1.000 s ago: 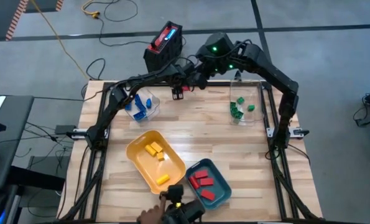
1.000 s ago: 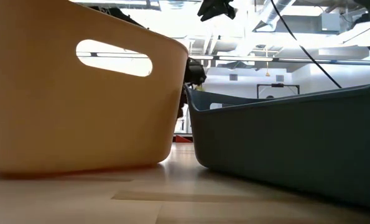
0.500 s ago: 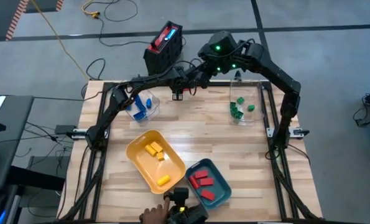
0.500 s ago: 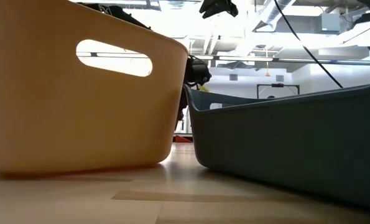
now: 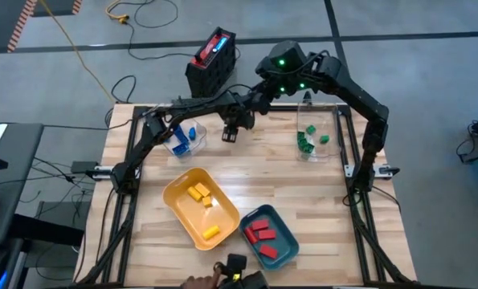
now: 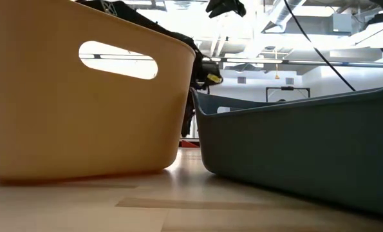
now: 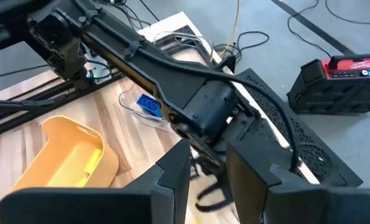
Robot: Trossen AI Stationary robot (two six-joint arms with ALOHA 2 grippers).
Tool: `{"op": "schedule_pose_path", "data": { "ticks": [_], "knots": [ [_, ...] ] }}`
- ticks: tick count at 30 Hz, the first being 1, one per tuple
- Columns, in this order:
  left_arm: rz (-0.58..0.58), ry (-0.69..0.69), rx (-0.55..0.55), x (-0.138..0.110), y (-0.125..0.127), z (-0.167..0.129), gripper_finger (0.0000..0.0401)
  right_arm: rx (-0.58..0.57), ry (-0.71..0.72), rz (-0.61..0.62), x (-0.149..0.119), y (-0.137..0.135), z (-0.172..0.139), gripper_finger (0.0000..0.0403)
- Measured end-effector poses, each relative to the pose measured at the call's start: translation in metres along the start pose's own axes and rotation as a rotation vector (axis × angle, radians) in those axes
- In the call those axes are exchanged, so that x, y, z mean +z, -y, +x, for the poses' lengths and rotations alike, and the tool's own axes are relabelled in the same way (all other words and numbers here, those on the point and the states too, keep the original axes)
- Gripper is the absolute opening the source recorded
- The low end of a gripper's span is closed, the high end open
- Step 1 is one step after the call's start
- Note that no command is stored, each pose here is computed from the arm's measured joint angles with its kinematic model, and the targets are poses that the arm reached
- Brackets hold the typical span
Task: Sort blocks
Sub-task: Put the red block into the blue bin
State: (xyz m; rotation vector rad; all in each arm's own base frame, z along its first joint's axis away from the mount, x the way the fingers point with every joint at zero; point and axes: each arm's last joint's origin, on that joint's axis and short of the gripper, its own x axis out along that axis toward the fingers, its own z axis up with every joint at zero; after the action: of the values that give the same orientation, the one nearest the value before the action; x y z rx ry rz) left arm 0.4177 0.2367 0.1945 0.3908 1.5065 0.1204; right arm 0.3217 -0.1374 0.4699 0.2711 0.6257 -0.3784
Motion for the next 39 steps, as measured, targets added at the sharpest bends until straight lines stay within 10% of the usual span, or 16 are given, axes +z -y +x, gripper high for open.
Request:
{"op": "schedule_pose_path", "data": {
  "ticks": [9,39],
  "knots": [
    [-0.227,0.012,0.303,0.005,-0.025,-0.003,0.0148,0.01,-0.009,-0.002,-0.001,-0.005,0.0,0.012],
    [-0.176,0.048,0.223,-0.01,-0.043,0.027,0.0153,0.017,0.018,0.001,0.001,-0.007,0.0,0.012]
  ]
}}
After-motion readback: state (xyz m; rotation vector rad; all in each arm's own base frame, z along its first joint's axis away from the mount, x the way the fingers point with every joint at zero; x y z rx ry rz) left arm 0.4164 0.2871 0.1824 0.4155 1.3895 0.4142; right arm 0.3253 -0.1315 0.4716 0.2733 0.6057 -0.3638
